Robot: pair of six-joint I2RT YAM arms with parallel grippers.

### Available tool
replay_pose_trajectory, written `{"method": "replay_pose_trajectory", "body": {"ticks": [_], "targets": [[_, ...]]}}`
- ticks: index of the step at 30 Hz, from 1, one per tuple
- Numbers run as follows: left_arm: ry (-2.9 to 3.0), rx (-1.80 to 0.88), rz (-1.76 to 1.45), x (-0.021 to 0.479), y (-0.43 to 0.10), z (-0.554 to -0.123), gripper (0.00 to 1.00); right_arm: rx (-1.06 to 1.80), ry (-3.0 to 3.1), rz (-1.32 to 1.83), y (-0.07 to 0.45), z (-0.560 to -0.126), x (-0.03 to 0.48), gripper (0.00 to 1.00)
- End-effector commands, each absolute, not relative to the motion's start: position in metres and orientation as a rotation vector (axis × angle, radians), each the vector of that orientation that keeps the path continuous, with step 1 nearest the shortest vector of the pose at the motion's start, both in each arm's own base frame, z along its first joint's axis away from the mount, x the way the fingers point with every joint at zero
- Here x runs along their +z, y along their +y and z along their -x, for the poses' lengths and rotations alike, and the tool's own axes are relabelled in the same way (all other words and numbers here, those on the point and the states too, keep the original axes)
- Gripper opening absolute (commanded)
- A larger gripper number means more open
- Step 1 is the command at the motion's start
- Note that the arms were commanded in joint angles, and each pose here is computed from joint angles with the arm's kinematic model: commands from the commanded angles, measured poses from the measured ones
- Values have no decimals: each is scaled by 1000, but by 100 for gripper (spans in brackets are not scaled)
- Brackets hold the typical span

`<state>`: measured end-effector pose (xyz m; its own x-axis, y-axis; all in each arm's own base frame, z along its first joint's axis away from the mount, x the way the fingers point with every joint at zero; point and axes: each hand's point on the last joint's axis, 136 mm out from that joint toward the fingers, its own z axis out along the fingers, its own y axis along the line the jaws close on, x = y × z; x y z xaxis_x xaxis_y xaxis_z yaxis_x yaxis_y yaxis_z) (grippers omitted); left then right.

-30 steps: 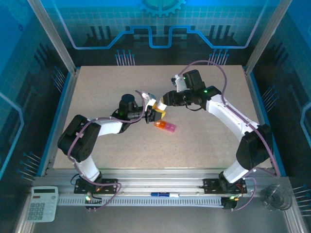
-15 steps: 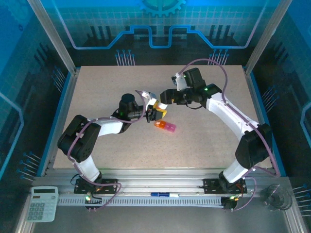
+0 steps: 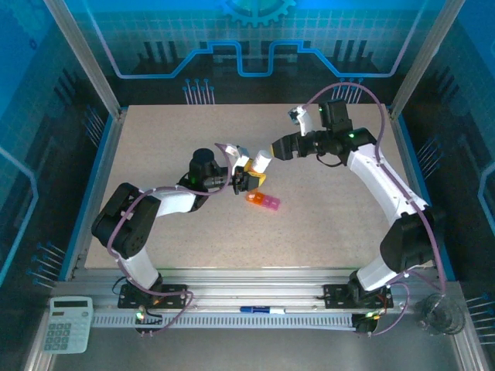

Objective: Sort the pills into containers

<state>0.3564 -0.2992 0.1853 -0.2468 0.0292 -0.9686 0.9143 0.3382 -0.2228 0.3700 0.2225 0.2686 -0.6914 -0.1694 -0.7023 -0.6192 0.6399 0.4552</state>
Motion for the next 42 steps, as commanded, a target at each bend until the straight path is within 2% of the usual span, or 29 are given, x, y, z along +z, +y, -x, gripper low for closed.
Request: {"method": "replay_pose_trajectory", "body": {"ticks": [1,16,24,26,32,42], "targets": [[1472,-1076,-931,210,-304,-353,0,975,2158,739,230,-364,284,81],[1466,-1078,-936,212,-305,-353,0,1008,2214,825,253,-362,263,81],[1469,-1078,-934,212,-305,-353,0,1030,2241,849,265,-360,250,76],[1469,-1078,-933,211,-304,-353,0,1036,2249,852,266,-359,247,71],[1467,-1078,-936,212,-304,-352,0,1050,2272,835,268,-358,241,46],[1475,-1078,-934,209,-304,-352,0,980,2491,527,263,-359,207,32]]}}
